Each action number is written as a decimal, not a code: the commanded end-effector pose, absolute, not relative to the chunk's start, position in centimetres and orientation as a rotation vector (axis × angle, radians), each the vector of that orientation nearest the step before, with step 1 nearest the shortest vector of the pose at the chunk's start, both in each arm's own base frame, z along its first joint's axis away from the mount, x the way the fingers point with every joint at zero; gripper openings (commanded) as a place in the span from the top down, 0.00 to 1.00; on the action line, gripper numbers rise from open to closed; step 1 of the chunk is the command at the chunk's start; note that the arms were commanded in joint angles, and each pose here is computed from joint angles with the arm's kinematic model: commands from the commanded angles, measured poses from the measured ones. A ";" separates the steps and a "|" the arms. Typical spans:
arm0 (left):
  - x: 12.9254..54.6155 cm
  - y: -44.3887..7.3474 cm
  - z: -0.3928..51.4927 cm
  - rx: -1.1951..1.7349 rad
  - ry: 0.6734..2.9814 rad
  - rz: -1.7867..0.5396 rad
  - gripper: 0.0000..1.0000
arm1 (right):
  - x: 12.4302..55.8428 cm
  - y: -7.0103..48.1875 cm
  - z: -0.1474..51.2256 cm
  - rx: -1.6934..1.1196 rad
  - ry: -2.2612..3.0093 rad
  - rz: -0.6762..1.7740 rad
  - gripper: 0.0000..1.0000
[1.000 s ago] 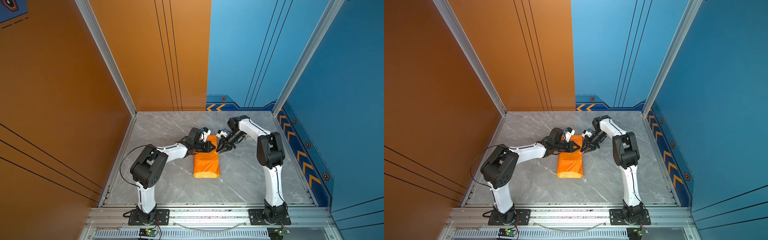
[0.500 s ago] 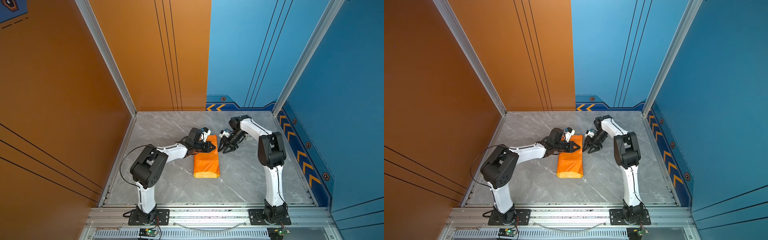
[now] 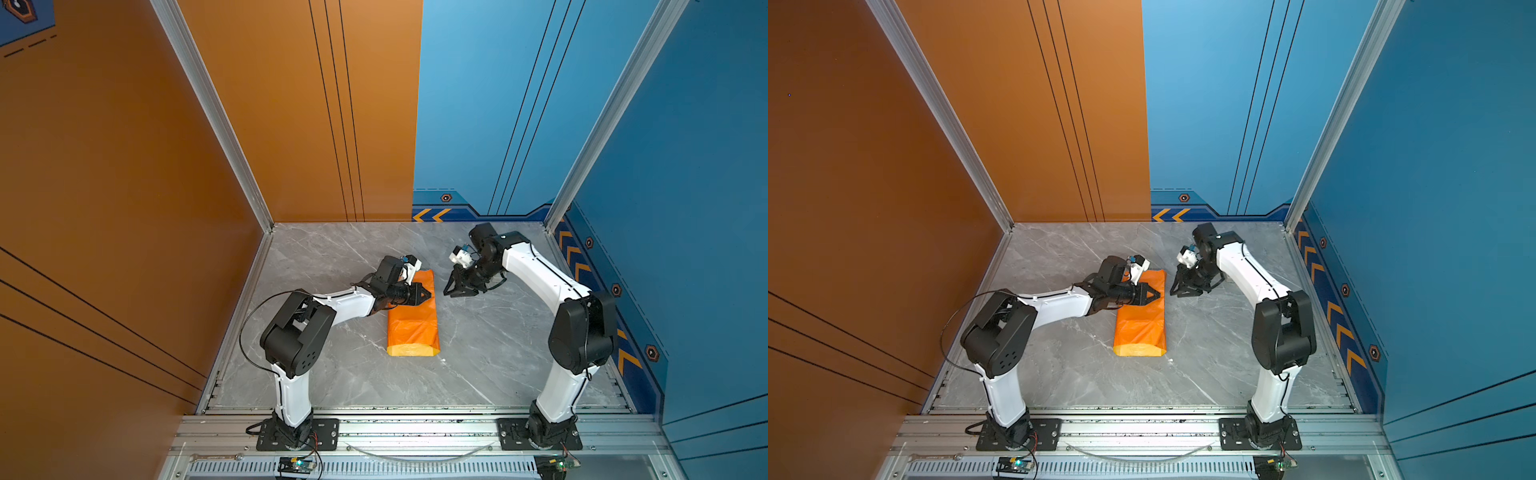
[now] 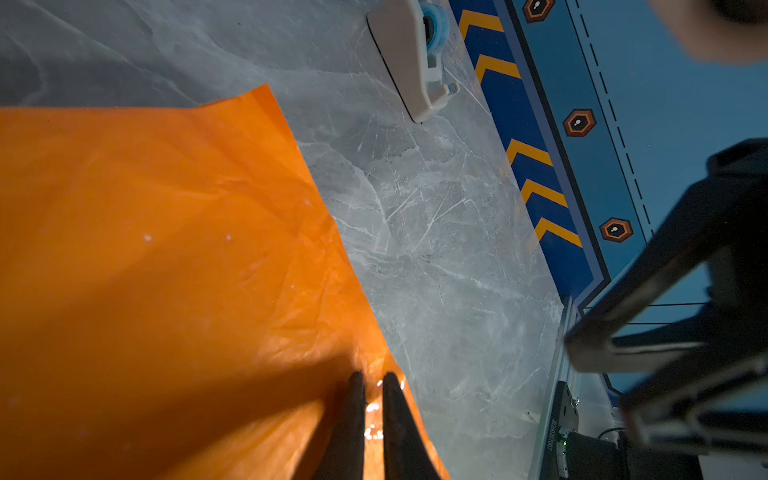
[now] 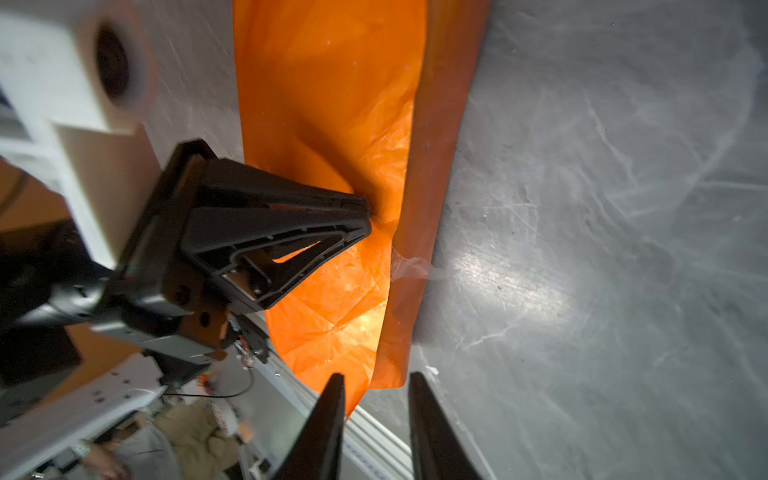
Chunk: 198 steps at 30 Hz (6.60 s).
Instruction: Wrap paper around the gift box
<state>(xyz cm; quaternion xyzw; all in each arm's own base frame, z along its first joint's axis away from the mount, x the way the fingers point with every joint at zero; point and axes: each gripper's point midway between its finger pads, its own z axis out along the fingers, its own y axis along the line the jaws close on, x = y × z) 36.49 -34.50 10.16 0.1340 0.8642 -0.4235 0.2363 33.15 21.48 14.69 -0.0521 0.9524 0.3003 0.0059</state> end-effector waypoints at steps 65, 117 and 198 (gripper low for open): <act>35.2 -32.2 6.3 0.326 2.535 -1.031 0.87 | 34.5 22.4 7.8 0.219 2.822 1.249 0.75; 36.8 -34.1 13.6 0.361 2.411 -1.075 0.69 | 34.8 21.2 12.1 0.110 2.777 1.010 0.54; 31.0 -30.0 12.8 1.338 2.171 -0.072 0.25 | 29.9 16.1 10.4 0.152 2.697 0.918 0.36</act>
